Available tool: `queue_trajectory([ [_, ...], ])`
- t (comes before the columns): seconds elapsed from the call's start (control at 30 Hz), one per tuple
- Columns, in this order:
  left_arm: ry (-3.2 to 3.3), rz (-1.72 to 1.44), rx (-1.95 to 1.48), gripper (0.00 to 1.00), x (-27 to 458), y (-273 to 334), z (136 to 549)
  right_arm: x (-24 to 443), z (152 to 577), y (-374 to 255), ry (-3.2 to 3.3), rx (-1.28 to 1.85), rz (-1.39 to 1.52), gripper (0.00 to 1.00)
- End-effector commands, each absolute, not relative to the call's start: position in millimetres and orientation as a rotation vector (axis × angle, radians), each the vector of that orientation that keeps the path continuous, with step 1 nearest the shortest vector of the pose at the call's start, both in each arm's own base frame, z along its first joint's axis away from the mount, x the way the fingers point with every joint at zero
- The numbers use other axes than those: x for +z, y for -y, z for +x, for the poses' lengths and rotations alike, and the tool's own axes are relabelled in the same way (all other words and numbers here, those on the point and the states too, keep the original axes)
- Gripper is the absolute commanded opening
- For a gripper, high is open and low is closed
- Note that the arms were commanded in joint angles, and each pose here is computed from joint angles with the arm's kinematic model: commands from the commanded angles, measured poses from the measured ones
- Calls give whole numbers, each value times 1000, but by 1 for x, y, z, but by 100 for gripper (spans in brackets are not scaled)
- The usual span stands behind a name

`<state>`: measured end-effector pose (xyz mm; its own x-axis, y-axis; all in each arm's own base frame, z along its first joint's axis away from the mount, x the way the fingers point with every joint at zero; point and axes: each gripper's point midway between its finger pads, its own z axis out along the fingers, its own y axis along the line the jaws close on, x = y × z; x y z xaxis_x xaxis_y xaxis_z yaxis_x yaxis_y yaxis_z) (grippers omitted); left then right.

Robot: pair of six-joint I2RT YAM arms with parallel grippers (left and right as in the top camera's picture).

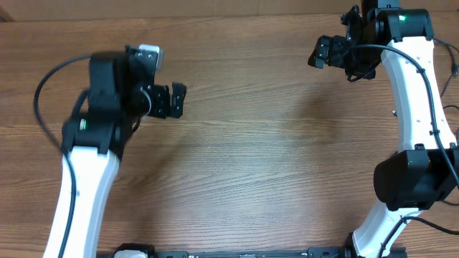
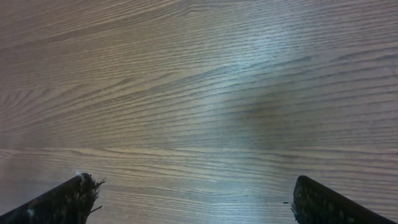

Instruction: Untangle cables

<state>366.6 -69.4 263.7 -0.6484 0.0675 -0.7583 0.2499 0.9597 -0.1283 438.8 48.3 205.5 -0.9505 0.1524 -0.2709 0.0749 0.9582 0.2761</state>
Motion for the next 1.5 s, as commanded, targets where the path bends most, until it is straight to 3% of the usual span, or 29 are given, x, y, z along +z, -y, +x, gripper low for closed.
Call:
queue_trajectory([
  [0.0,-2146,257,-262,100,270,70,347,213,442,-46,-2793,369,171,100],
  [0.5,-1491,263,-217,100,305,65,293,213,442,-46,-2793,369,171,100],
  [0.97,-1209,159,-126,100,267,41,243,213,442,-46,-2793,369,171,100],
  [1.47,-1374,69,-48,100,223,18,243,213,442,-46,-2793,369,171,100],
])
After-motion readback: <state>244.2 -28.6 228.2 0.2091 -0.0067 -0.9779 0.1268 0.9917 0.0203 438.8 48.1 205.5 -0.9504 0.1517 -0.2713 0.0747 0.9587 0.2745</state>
